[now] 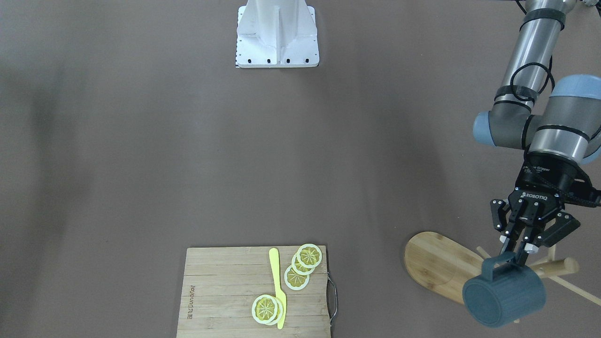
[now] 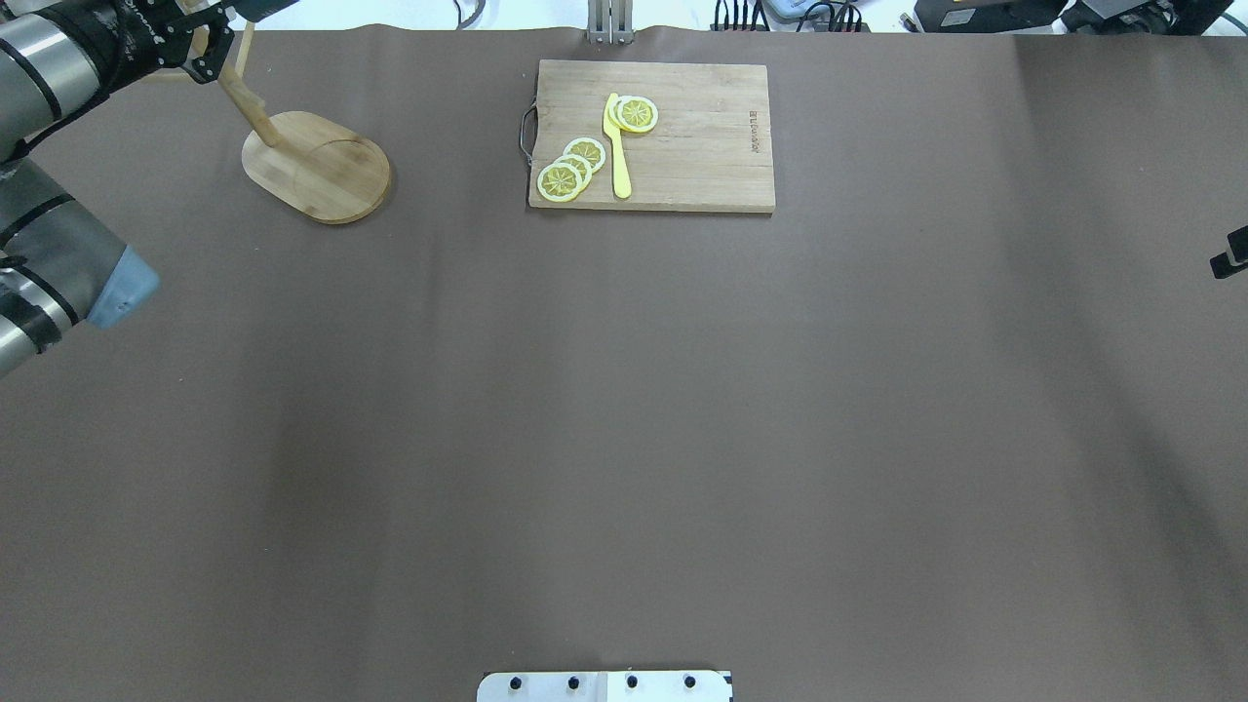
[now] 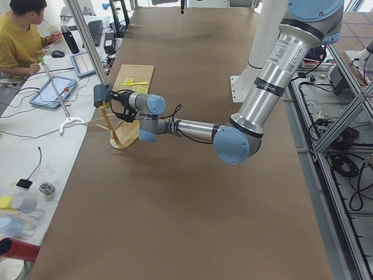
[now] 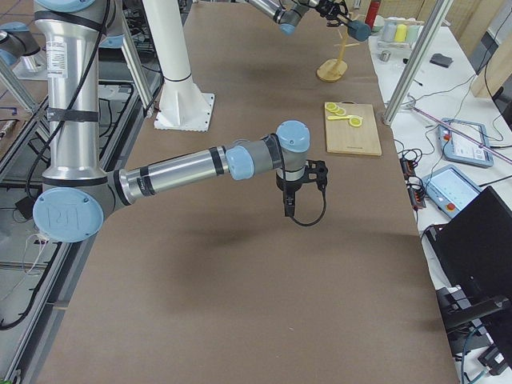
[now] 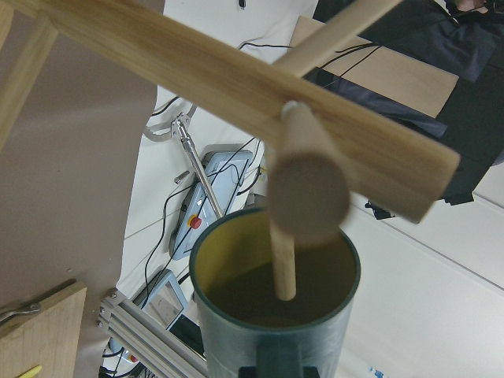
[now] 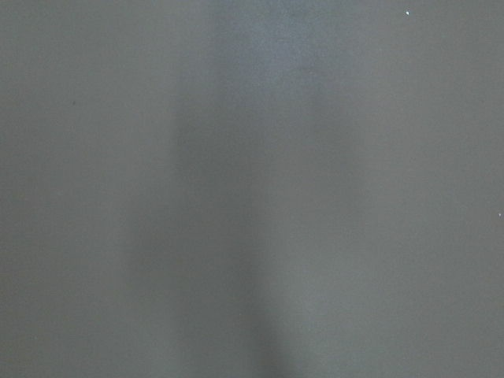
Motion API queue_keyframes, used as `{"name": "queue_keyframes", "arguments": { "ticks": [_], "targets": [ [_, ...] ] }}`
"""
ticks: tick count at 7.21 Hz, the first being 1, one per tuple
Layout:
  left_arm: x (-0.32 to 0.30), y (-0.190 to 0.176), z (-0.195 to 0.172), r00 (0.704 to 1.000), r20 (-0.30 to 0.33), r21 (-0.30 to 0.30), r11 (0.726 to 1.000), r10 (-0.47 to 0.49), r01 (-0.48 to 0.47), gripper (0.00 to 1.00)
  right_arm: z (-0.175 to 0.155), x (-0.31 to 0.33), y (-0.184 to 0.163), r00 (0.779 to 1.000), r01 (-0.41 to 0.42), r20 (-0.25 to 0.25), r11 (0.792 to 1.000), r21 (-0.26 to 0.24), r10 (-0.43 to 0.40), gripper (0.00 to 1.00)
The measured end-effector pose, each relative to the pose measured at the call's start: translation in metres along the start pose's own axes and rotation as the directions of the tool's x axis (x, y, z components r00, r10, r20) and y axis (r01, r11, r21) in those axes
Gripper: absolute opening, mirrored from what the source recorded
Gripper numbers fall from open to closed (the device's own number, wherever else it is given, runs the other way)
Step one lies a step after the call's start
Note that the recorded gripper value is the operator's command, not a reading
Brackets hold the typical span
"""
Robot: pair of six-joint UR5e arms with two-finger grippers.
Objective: Hang cup on storage rack
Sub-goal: 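Lower the mug handle onto a rack peg with the left gripper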
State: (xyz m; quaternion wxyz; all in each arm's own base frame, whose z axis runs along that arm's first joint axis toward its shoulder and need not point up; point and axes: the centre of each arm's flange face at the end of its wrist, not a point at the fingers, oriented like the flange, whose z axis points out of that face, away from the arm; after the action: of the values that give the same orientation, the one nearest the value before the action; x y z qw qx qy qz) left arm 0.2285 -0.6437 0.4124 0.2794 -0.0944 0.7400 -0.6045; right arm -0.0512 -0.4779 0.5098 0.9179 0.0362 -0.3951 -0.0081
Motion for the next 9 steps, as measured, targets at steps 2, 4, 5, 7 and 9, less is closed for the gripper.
{"name": "queue_keyframes", "arguments": {
  "ticks": [2,4,5,7,9],
  "targets": [
    [0.0,-0.011,-0.005,0.997,-0.005,0.016,0.997,-0.072,0.072,0.0,0.0,0.0,0.0,1.0,-0.001,0.0,1.0,0.0,0.001,1.0],
    [0.002,-0.013,-0.008,0.994,-0.012,0.011,0.994,-0.111,0.112,0.0,0.0,-0.001,-0.001,1.0,0.0,0.0,1.0,0.001,0.0,1.0],
    [0.002,-0.014,-0.009,0.993,-0.012,0.008,0.993,-0.118,0.118,0.0,-0.001,-0.001,-0.001,1.0,0.0,0.001,1.0,0.001,0.0,1.0],
    [-0.002,-0.023,-0.019,0.991,-0.008,0.005,0.991,-0.137,0.137,0.0,-0.001,-0.001,-0.001,1.0,-0.001,0.001,1.0,0.002,0.001,1.0],
    [-0.005,-0.031,-0.027,0.989,-0.005,0.001,0.989,-0.145,0.145,0.0,-0.001,-0.001,-0.001,1.0,-0.002,0.001,1.0,0.002,0.002,1.0]
  ]
}}
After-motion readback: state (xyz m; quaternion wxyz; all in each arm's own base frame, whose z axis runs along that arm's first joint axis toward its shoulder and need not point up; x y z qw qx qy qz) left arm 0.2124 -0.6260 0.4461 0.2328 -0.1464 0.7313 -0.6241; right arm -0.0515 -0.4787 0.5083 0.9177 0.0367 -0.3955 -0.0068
